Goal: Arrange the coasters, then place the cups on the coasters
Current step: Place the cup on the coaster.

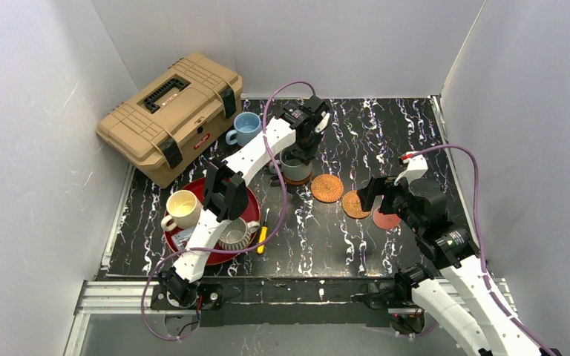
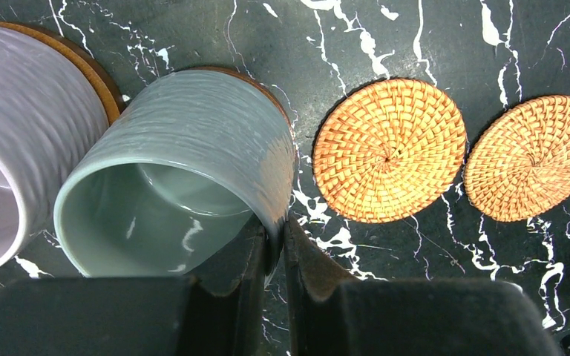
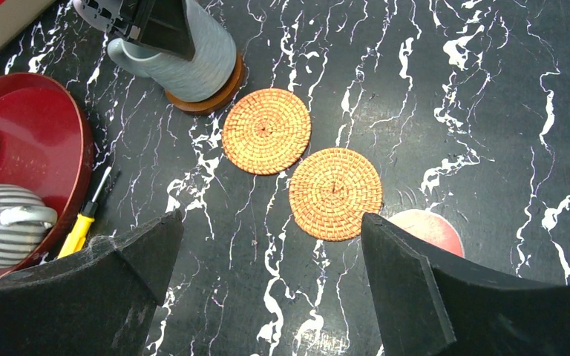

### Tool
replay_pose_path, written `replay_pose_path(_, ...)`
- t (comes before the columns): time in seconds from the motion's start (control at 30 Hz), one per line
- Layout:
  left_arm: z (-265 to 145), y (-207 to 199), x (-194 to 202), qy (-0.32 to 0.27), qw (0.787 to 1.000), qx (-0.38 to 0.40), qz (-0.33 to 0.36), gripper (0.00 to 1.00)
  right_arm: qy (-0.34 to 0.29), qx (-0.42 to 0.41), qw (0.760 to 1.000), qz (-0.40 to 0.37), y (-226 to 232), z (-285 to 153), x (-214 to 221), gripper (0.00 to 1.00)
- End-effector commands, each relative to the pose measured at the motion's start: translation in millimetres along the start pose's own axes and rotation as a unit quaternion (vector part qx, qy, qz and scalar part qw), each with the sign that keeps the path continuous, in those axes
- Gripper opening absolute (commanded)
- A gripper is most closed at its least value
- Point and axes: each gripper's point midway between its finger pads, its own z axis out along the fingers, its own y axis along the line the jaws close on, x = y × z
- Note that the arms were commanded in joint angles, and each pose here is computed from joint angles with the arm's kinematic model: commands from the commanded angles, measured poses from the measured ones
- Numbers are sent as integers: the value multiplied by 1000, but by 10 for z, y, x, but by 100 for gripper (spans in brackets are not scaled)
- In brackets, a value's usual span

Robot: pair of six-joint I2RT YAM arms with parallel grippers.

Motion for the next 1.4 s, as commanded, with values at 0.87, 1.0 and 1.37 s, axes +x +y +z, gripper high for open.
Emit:
replay_pose_path(0.87, -719, 71, -334, -93, 996, 6, -12, 63, -12, -11, 1000, 4, 49, 30, -45, 98)
replay_pose_path(1.0, -953, 19, -360, -119, 992, 26, -14, 67, -11, -11, 1000, 6, 51, 31, -44, 98)
replay_pose_path(1.37, -1227, 56, 128, -152, 978, 141, -15, 77, -15, -17, 1000, 7, 84, 11, -98, 98)
